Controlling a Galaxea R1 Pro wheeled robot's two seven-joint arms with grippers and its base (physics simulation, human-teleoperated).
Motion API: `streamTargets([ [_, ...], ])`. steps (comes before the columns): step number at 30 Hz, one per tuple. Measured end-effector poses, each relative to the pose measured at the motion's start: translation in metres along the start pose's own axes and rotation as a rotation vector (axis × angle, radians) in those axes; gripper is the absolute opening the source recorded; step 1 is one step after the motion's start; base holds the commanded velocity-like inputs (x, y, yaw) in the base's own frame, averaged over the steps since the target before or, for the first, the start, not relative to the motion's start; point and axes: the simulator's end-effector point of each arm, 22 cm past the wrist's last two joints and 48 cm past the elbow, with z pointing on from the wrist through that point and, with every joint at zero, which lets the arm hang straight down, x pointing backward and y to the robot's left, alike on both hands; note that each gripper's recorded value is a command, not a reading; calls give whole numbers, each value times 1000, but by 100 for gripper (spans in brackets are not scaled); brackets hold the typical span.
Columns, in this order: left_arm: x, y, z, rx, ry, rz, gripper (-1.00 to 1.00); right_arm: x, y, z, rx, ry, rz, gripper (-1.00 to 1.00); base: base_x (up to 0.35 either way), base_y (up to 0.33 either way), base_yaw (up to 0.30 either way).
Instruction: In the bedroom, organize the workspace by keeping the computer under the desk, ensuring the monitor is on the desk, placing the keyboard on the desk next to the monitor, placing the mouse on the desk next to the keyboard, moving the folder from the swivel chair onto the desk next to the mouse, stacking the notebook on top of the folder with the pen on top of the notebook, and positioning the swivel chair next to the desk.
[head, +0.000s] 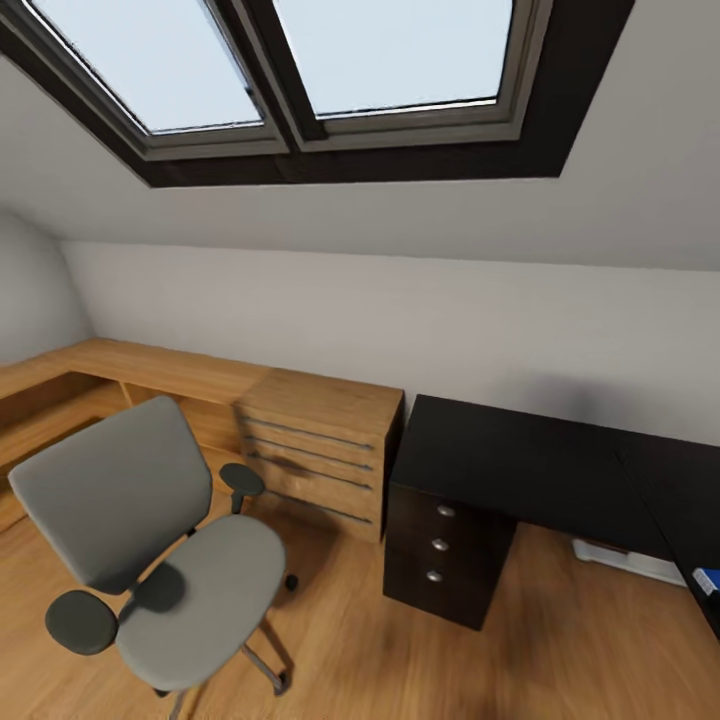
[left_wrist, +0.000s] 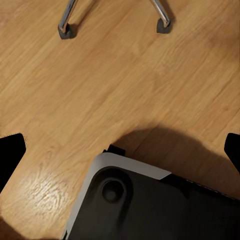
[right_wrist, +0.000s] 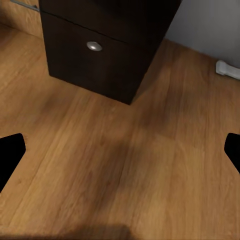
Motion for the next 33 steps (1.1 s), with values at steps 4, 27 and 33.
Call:
streamTargets([
  [4,2,1,0,-2,4,0,100,1,0,0,1,4,0,100,0,0,239],
  [27,11,4,-1,-10,28,5,100,11,2,-2,-4,28,-5,100,0,0,223],
  [33,14,5,-1,-13,35,6,100,15,1,-3,-3,37,-6,100,0,0,206],
])
